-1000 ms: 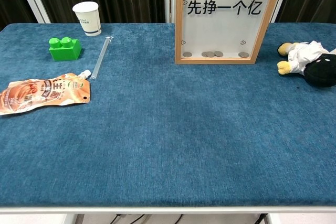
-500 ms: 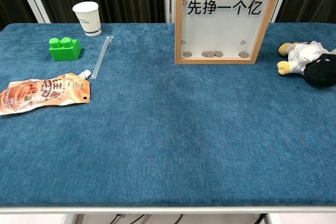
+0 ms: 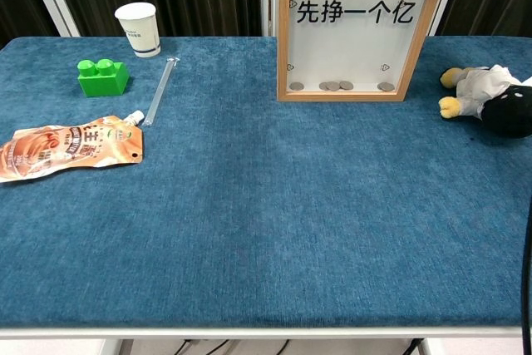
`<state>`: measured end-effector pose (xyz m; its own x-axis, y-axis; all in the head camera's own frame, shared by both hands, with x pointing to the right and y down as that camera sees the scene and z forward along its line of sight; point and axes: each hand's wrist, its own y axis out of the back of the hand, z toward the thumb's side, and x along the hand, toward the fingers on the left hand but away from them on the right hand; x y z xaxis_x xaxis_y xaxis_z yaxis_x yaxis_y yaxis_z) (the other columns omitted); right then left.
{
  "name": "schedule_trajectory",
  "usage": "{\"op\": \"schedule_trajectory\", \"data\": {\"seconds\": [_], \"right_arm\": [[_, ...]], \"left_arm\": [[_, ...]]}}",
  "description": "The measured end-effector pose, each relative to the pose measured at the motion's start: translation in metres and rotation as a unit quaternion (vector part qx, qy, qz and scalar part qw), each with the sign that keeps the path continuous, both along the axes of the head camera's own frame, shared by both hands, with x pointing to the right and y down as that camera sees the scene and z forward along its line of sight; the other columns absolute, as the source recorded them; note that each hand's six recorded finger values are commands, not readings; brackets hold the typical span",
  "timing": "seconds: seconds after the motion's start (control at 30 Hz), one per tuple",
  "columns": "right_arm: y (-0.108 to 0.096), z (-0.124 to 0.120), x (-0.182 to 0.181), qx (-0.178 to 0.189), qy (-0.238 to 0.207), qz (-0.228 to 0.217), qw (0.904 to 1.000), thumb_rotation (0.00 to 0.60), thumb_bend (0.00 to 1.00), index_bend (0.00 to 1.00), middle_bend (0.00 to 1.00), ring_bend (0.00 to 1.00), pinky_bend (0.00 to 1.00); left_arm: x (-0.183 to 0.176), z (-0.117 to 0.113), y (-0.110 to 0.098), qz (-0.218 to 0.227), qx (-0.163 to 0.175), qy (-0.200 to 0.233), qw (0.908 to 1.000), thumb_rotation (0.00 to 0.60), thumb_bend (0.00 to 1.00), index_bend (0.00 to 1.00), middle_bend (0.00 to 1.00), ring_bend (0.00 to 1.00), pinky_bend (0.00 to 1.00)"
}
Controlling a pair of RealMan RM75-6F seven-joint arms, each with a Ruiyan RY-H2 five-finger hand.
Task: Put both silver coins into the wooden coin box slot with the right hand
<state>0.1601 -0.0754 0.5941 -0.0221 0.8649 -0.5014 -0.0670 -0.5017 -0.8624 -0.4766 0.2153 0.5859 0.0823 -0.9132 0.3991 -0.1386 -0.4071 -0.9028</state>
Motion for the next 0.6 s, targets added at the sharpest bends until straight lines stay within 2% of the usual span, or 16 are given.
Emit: {"op": "schedule_trajectory", "data": {"seconds": [0.3, 0.6], "right_arm": [[0.003, 0.014, 0.003, -0.013, 0.024, -0.002, 0.9996, 0.600, 0.36, 0.76, 0.04, 0.00, 0.00], [0.004, 0.018, 0.003, -0.019, 0.025, 0.004, 0.9995, 0.600, 0.36, 0.76, 0.04, 0.00, 0.00]], "left_arm": [[-0.002, 0.000, 0.000, -0.003, 0.000, 0.002, 1.0000, 0.600, 0.02, 0.05, 0.01, 0.00, 0.00], [-0.002, -0.001, 0.000, -0.002, 0.001, 0.003, 1.0000, 0.600, 0.02, 0.05, 0.01, 0.00, 0.00]]}}
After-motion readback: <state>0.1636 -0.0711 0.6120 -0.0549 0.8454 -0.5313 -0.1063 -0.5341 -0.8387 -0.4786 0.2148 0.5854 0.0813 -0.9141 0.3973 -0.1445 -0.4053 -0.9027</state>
